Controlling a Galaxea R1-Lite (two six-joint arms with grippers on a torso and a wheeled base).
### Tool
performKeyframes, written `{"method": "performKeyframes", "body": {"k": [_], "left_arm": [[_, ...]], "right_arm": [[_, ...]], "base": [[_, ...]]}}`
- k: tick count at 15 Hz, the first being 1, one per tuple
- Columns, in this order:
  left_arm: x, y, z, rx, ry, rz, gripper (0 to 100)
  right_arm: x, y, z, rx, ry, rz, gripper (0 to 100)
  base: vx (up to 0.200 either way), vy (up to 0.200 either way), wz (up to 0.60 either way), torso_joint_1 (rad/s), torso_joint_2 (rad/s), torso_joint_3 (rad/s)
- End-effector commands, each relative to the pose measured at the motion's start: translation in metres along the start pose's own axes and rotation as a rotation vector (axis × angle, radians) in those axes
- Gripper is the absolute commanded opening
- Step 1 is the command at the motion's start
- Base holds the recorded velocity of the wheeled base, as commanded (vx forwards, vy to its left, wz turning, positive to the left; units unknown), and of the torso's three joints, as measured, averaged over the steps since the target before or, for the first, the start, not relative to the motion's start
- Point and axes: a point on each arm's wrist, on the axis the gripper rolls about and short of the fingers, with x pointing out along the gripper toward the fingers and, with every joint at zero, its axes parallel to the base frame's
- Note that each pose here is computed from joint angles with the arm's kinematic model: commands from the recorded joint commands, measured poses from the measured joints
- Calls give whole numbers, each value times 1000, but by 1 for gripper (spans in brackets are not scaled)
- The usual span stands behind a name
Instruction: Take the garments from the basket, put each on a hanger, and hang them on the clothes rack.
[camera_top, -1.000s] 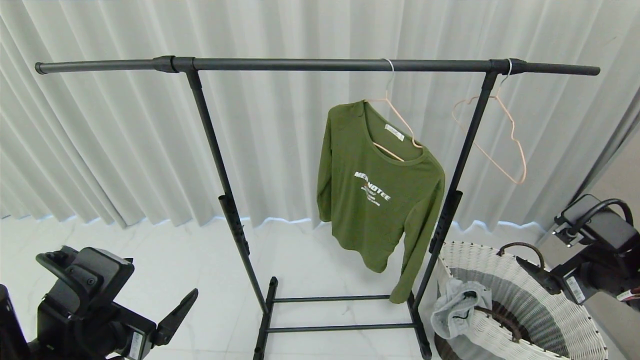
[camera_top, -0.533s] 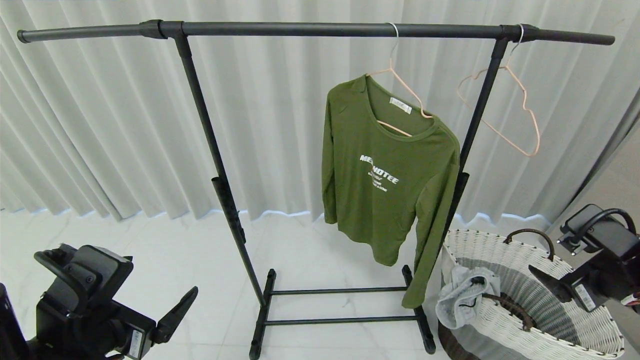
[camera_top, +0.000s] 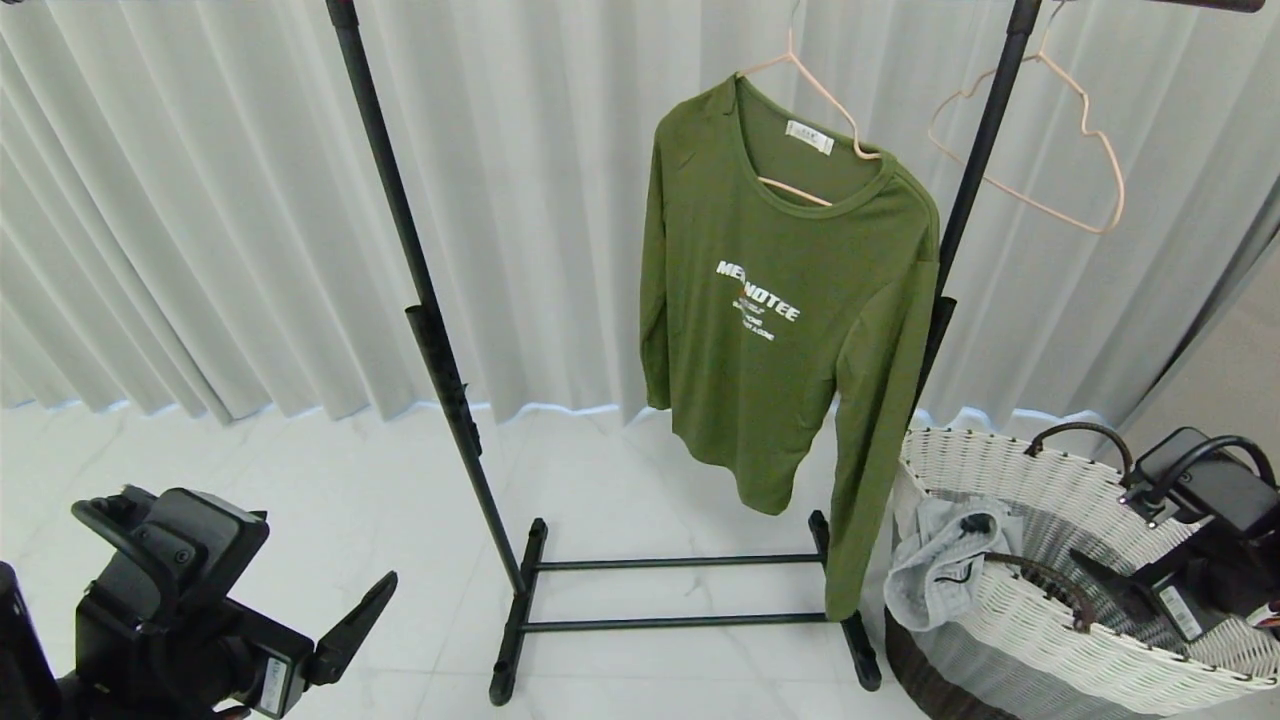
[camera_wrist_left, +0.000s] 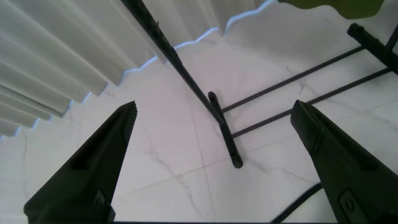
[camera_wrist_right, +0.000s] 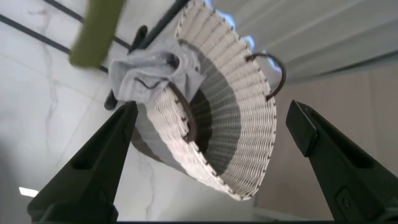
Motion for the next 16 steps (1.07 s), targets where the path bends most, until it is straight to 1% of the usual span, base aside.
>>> {"method": "performKeyframes", "body": {"k": [1, 4, 6, 11, 14, 16], "left_arm": [[0, 0, 0, 2, 2, 0, 100], [1, 0, 0, 11, 3, -1, 100], [1, 0, 0, 10, 3, -1, 100], [0, -1, 0, 10, -5, -7, 100], [0, -1, 0, 9, -2, -9, 100], [1, -1, 1, 6, -3, -8, 100]], "right_arm": [[2, -3, -4, 7, 23, -15, 100], [4, -11, -10, -22, 62, -56, 100], [4, -11, -11, -29, 69, -55, 100], [2, -7, -18, -33, 88, -43, 100], [3, -7, -18, -33, 88, -40, 100], [3, -6, -18, -33, 88, -34, 100]], "base": [[0, 0, 0, -100, 315, 212], [0, 0, 0, -40, 116, 77], [0, 0, 0, 0, 0, 0], [0, -200, 0, 1, 6, 4], [0, -200, 0, -1, 2, 2], [0, 0, 0, 0, 0, 0]]}}
